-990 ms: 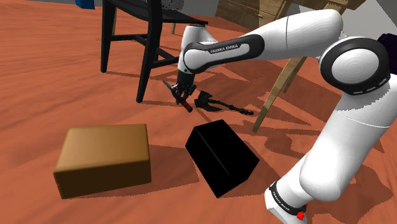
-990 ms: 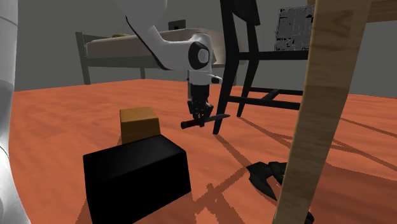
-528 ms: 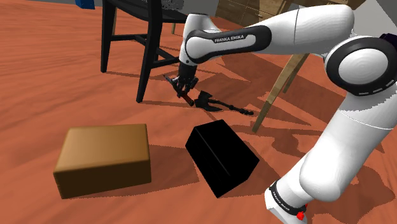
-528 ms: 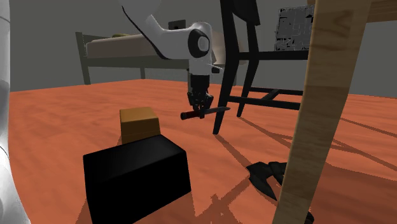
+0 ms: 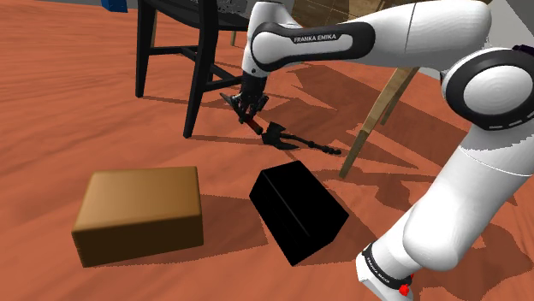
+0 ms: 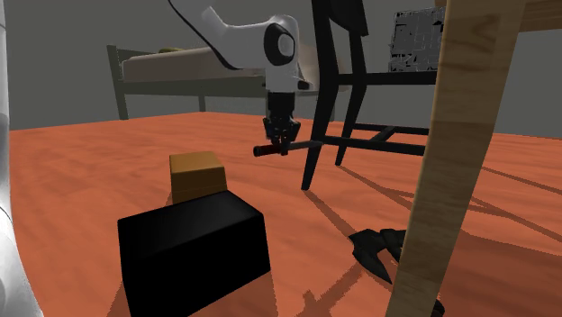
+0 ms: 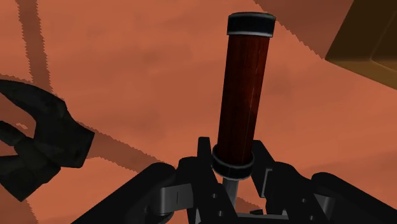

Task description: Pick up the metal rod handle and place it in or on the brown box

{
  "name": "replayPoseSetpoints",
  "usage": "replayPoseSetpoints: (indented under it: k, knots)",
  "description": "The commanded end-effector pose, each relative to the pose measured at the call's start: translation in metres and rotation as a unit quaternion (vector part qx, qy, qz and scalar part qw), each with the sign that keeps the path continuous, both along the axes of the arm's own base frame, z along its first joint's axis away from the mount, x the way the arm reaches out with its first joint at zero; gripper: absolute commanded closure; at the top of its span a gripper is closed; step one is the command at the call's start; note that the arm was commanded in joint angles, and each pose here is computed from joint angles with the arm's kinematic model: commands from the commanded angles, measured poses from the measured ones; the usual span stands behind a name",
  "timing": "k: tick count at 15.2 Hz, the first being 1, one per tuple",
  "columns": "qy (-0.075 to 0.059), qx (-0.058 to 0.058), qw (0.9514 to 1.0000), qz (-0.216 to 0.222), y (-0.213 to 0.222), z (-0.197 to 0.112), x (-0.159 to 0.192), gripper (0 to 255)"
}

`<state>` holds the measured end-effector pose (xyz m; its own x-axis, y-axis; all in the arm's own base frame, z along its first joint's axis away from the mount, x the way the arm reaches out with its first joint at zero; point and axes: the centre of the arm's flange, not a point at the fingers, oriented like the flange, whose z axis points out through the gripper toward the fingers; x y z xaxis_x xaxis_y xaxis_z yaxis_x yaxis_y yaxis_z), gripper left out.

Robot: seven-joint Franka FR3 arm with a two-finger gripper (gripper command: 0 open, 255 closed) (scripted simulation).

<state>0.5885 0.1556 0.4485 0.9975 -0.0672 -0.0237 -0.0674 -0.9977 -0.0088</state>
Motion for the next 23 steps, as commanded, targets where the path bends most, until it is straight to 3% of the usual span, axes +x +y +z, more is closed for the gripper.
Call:
replayPoseSetpoints:
  k: [1,23]
  knots:
    - [0.0,0.0,1.0,0.0,0.019,0.002,-0.008,255]
    - [0.0,0.0,1.0,0.0,0.283,0.003,-0.129,255]
